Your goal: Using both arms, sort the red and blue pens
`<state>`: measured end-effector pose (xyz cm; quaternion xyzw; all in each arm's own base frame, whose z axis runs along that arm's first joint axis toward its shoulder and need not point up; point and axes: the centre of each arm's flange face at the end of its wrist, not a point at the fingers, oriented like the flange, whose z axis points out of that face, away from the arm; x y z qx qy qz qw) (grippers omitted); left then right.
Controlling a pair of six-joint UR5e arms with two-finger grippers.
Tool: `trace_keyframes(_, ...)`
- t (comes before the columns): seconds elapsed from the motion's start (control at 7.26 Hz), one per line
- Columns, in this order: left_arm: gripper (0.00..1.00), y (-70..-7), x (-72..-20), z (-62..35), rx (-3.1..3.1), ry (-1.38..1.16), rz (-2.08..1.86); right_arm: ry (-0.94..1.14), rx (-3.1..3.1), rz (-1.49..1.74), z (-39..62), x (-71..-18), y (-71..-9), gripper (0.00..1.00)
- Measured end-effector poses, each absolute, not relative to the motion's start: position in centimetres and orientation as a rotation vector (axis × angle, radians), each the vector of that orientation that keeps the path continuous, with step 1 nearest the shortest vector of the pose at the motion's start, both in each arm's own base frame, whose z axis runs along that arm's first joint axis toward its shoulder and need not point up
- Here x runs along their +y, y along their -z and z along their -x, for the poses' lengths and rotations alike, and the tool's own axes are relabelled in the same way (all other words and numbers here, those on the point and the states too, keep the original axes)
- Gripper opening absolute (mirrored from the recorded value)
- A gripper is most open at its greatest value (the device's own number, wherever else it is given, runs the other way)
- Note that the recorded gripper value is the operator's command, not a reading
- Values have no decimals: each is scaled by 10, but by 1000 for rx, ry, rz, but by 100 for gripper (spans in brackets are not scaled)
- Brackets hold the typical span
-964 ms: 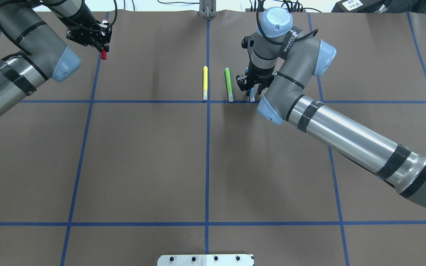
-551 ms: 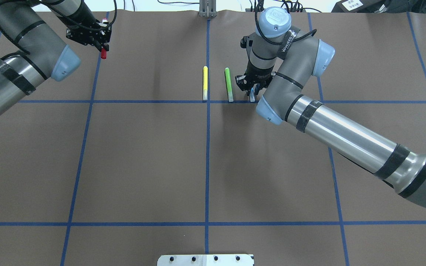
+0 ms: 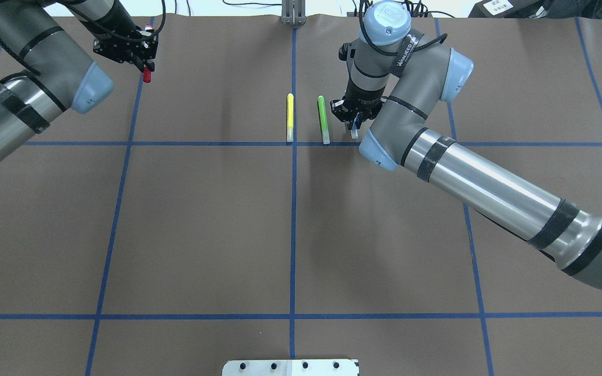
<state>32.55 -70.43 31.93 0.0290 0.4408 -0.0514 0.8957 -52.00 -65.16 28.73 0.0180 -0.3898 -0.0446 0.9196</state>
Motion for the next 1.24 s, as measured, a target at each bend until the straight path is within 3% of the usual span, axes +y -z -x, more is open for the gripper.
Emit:
trace_keyframes(0.41,0,-325,-703,-309,904,130,-50,38,-755,-15,464,-668,-255,0)
trace_keyframes(1.24,0,-405,-675,-152,787,0,-134,278,-577,-28,222,-654,-413,0)
